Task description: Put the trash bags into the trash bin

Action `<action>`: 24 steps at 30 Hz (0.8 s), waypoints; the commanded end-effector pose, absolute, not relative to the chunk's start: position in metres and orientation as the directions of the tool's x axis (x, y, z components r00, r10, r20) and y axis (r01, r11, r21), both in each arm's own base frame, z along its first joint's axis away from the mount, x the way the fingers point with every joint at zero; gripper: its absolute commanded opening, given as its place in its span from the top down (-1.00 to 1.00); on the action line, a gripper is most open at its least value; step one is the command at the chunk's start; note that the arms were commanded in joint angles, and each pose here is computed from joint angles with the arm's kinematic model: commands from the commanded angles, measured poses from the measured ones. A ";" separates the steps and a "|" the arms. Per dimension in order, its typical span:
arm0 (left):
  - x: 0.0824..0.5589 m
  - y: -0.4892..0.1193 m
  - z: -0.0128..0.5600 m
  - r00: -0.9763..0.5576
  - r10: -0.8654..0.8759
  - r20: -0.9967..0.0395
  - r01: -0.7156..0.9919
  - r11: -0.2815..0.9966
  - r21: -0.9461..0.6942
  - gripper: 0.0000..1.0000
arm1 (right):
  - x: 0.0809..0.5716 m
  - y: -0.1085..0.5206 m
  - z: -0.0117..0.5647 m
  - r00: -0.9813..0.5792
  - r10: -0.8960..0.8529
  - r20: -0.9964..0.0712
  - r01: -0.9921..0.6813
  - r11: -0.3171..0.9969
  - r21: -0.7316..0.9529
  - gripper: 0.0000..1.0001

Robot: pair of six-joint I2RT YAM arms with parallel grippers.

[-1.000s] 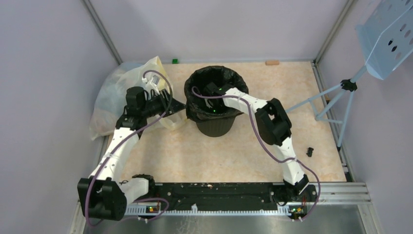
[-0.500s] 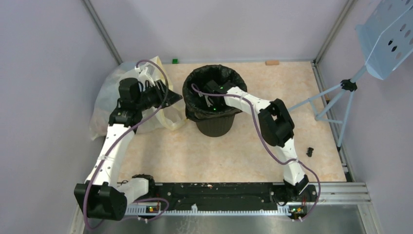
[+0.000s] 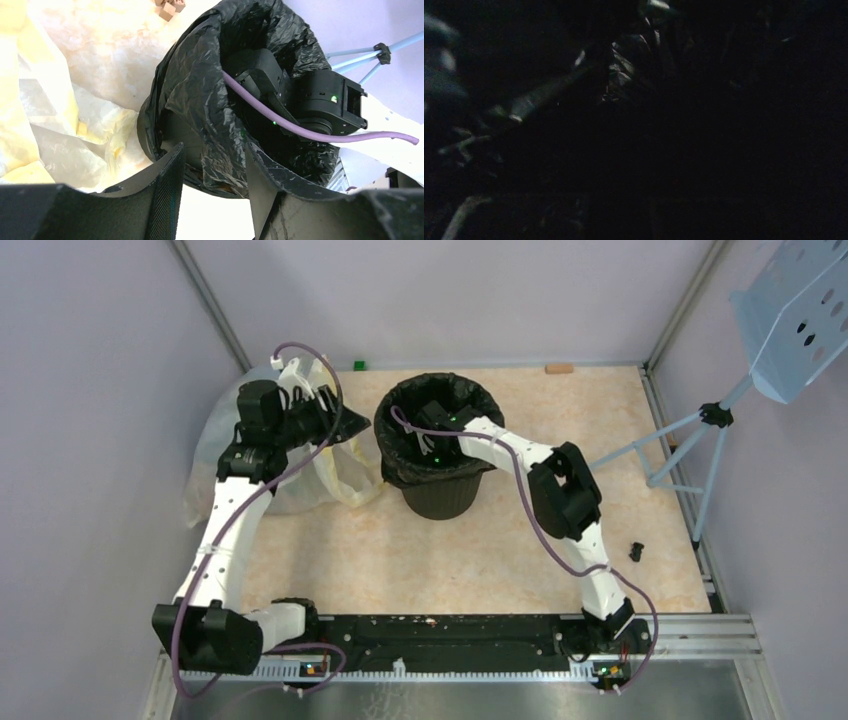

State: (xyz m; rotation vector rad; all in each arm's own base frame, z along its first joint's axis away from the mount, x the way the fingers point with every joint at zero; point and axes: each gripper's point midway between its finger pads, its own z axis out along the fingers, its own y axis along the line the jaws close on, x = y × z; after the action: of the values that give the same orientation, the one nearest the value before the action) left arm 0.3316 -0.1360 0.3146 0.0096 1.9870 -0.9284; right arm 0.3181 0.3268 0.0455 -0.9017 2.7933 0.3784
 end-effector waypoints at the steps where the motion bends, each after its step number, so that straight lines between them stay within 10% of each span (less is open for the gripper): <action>1: 0.343 -0.135 0.313 -0.573 -0.328 -0.751 0.362 0.721 -0.591 -0.07 | 0.337 0.340 0.027 -0.807 -0.535 -0.250 -0.584 0.785 0.204 1.00; 24: 0.355 -0.147 0.284 -0.633 -0.321 -0.704 0.378 0.666 -0.643 -0.01 | 0.347 0.341 0.136 -0.754 -0.494 -0.433 -0.610 0.772 0.181 1.00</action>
State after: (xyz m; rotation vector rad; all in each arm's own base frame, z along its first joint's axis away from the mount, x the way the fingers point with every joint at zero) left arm 0.3501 -0.1458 0.2850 0.0260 2.0380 -1.0057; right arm 0.3282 0.3321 0.0617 -0.8962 2.7937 0.3685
